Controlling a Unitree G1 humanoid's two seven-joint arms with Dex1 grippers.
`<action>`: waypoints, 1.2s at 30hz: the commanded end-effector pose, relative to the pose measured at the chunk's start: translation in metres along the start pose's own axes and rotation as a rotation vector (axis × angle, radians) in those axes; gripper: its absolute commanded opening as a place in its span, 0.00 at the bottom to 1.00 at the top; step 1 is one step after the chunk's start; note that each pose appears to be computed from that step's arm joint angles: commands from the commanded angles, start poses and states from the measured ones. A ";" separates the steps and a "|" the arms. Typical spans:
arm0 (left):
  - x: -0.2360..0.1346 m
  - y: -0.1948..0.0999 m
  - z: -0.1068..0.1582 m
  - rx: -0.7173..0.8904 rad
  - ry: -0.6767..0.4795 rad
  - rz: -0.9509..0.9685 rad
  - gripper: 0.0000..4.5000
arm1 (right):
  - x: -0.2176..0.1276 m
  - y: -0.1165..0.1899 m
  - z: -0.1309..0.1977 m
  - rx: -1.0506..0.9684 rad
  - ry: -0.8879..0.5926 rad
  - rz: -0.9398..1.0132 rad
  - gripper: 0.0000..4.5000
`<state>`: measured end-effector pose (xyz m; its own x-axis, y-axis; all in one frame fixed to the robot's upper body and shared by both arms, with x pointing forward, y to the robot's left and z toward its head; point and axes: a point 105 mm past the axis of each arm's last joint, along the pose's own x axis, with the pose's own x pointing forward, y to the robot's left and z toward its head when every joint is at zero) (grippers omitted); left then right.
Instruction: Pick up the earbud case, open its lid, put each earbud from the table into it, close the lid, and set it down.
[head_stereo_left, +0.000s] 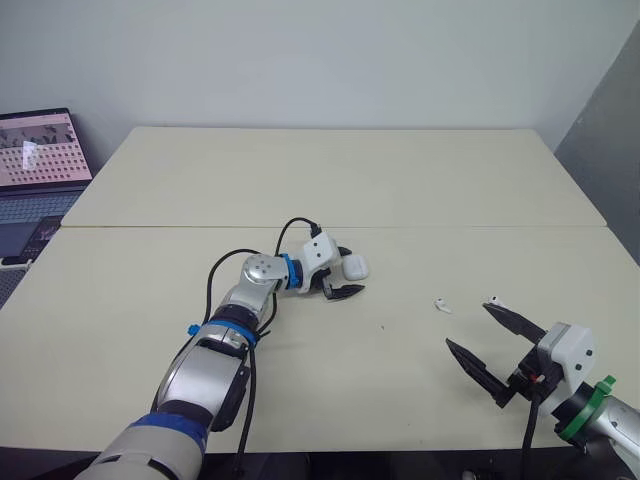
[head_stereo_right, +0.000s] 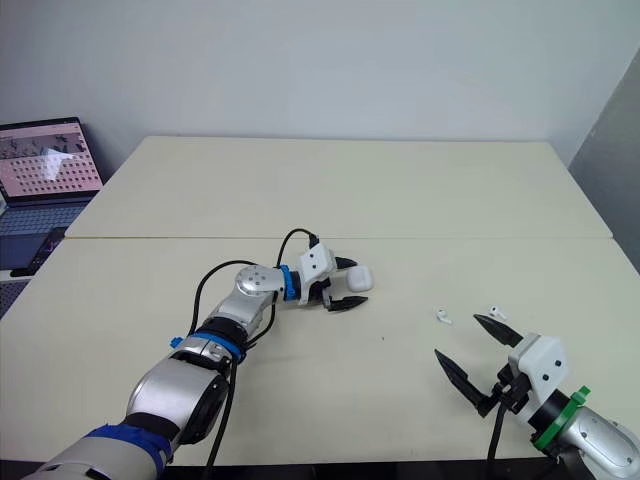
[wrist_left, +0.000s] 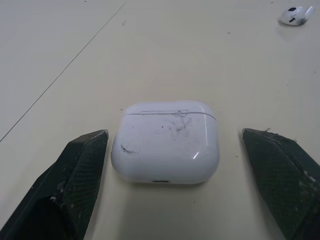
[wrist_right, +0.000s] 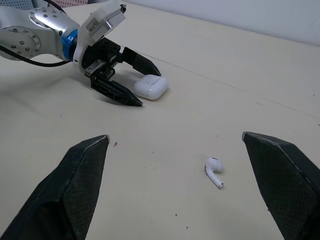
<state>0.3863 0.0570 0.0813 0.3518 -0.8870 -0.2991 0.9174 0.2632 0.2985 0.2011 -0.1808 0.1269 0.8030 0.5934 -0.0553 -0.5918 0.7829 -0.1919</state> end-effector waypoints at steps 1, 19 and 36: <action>0.006 -0.005 0.002 0.023 0.009 -0.042 1.00 | 0.002 0.002 0.013 -0.036 -0.038 0.002 0.99; 0.012 -0.010 -0.006 -0.031 0.013 -0.026 0.65 | 0.002 -0.001 0.013 -0.042 -0.040 -0.008 1.00; 0.005 -0.005 0.059 -0.006 -0.403 0.132 0.65 | 0.036 -0.009 0.026 0.256 -0.037 -0.100 1.00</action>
<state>0.3707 0.0317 0.0985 0.3698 -0.9291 -0.0029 0.9010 0.3579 0.2451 0.2345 -0.1676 0.1409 0.8603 0.5087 -0.0337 -0.5083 0.8609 0.0197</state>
